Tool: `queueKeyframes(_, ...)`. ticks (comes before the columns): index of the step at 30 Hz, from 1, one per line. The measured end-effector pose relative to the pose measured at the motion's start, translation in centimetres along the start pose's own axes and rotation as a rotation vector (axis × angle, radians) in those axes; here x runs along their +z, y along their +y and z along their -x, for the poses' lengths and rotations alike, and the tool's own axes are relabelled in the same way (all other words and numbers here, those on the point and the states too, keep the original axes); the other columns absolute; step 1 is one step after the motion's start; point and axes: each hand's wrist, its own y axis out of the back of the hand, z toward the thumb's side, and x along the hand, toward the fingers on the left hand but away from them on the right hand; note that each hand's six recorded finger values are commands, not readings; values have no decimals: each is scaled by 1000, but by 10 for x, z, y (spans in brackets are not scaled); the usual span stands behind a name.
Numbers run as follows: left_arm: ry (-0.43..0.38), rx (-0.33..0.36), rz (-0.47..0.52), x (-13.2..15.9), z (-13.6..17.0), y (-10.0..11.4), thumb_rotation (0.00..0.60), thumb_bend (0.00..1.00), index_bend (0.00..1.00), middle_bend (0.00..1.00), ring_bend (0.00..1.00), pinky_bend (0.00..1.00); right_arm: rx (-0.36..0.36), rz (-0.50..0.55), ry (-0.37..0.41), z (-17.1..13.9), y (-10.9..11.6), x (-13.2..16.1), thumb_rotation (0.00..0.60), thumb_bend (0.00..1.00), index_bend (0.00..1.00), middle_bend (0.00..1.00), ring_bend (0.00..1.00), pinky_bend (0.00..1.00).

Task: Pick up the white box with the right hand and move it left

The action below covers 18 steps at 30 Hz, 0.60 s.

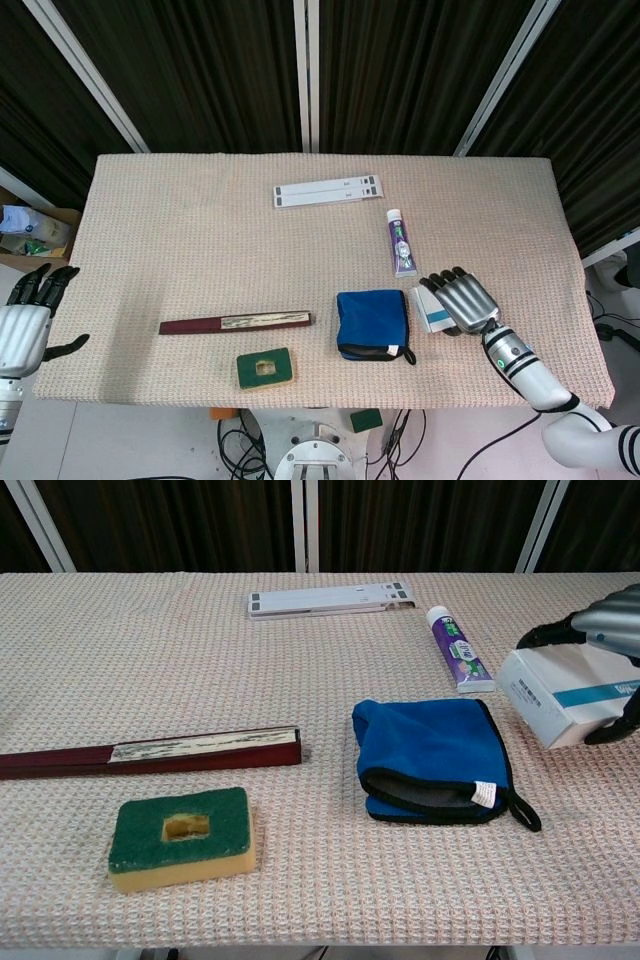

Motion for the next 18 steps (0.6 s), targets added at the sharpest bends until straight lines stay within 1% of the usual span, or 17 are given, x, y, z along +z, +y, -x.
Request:
queueKeyframes(2, -1, 2, -1, 0, 1, 1, 600, 8, 108, 131, 49, 121, -51, 6, 18, 2, 20, 7, 600, 219, 726, 669, 543, 585)
queueKeyframes(3, -2, 4, -3, 0, 2, 1, 600, 8, 108, 131, 49, 121, -90, 4, 31, 5, 35, 14, 600, 219, 731, 671, 545, 587)
queueKeyframes(5, -4, 5, -6, 0, 3, 2, 600, 8, 108, 131, 49, 120, -148, -14, 46, 12, 57, 23, 600, 217, 746, 678, 552, 593)
queueKeyframes(6, -3, 6, -8, -1, 3, 2, 600, 8, 108, 131, 49, 121, -185, -31, 54, 19, 72, 29, 600, 216, 755, 683, 557, 596)
queueKeyframes(9, 0, 8, -4, -3, 3, 2, 600, 8, 108, 131, 49, 121, -254, -44, 70, 40, 101, 48, 600, 215, 762, 687, 561, 598)
queueKeyframes(13, 1, 15, 6, -4, 3, 2, 600, 8, 108, 131, 49, 121, -267, -23, 86, 73, 119, 80, 600, 215, 764, 689, 561, 598)
queueKeyframes(15, 2, 12, 7, -5, 4, 1, 600, 8, 108, 131, 49, 121, -253, -13, 89, 93, 122, 98, 600, 215, 764, 690, 561, 598)
queueKeyframes(18, 7, 5, 8, -8, 5, -1, 600, 8, 108, 131, 49, 120, -216, -1, 83, 124, 122, 122, 600, 215, 764, 690, 561, 598)
